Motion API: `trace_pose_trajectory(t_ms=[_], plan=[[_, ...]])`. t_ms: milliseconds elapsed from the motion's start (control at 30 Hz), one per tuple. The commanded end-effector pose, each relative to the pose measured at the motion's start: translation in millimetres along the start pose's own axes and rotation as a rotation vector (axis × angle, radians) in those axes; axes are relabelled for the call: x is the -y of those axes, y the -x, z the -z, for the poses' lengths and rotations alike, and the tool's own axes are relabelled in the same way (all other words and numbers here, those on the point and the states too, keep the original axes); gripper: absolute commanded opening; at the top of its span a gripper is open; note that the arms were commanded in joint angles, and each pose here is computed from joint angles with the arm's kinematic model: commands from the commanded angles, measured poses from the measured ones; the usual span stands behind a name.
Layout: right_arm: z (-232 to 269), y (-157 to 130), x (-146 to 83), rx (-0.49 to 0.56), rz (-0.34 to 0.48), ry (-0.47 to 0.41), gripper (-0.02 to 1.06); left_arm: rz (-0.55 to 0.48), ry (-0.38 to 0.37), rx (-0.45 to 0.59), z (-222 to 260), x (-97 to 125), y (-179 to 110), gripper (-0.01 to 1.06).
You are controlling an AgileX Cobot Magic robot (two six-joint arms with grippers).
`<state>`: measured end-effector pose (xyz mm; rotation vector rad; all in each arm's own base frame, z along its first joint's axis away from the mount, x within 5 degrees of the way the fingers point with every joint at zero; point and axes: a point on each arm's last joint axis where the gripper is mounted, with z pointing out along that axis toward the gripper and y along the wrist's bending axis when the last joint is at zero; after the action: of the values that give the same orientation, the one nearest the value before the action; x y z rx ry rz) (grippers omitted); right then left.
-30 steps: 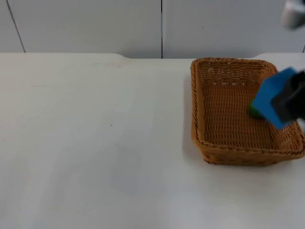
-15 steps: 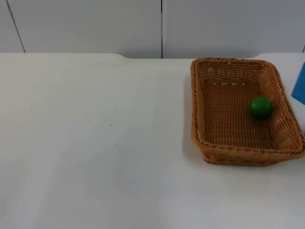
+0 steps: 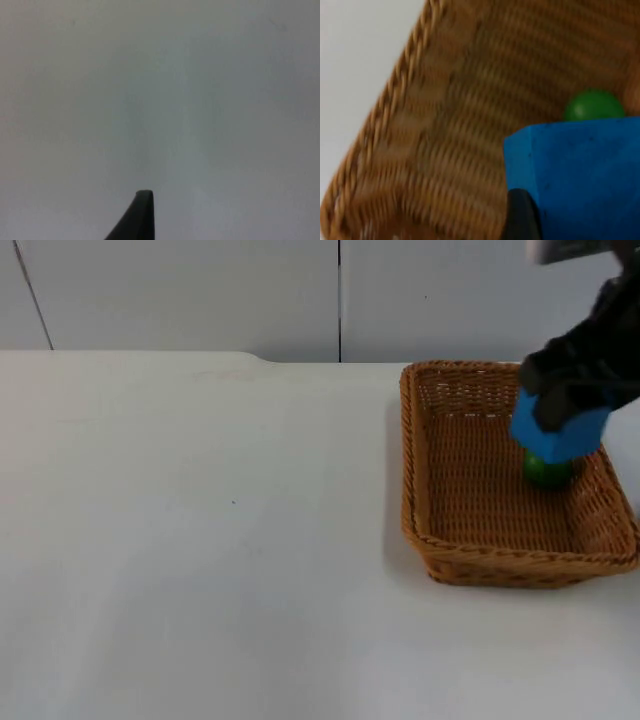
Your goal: Place all geometric objects except the red cube into the basket.
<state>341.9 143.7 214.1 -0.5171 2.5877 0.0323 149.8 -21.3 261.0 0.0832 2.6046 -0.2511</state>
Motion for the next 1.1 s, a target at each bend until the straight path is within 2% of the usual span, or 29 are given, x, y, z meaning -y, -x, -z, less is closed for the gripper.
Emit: trace_pose_trajectory(t_ms=[0,367,600,633,700,733,900,933,1000,1067], plan=[[-23.0,11.3,-7.0,0.04,0.029,0.012,0.0,0.005,-0.004,0.016,0.6,0.3,0.1,1.02],[-76.0,6.9,-27.5,0.059,0.068,0.05,0.0,0.005,-0.004,0.018,0.6,0.3,0.2,1.02],[-86.1,3.5,-28.5,0.048,0.076,0.05,0.01,0.003,-0.004,0.018,0.6,0.3,0.2,1.02],[-86.1,3.5,-28.5,0.048,0.082,0.05,0.04,0.003,-0.004,0.018,0.6,0.3,0.2,1.02],[-86.1,3.1,-28.4,0.044,0.085,0.05,0.18,0.003,-0.004,0.018,0.6,0.3,0.2,1.02],[-86.1,3.1,-28.4,0.044,0.085,0.05,0.18,0.003,-0.004,0.018,0.6,0.3,0.2,1.02],[-83.8,3.1,-28.2,0.037,0.081,0.049,0.66,0.003,-0.004,0.018,0.6,0.3,0.2,1.02],[-83.8,3.1,-28.2,0.037,0.081,0.049,0.66,0.003,-0.004,0.018,0.6,0.3,0.2,1.02],[-76.2,6.4,-27.5,0.054,0.079,0.049,0.78,0.003,-0.004,0.018,0.6,0.3,0.2,1.02],[-61.3,12.8,-26.1,0.091,0.076,0.048,0.81,0.003,-0.004,0.018,0.6,0.3,0.2,1.02]])
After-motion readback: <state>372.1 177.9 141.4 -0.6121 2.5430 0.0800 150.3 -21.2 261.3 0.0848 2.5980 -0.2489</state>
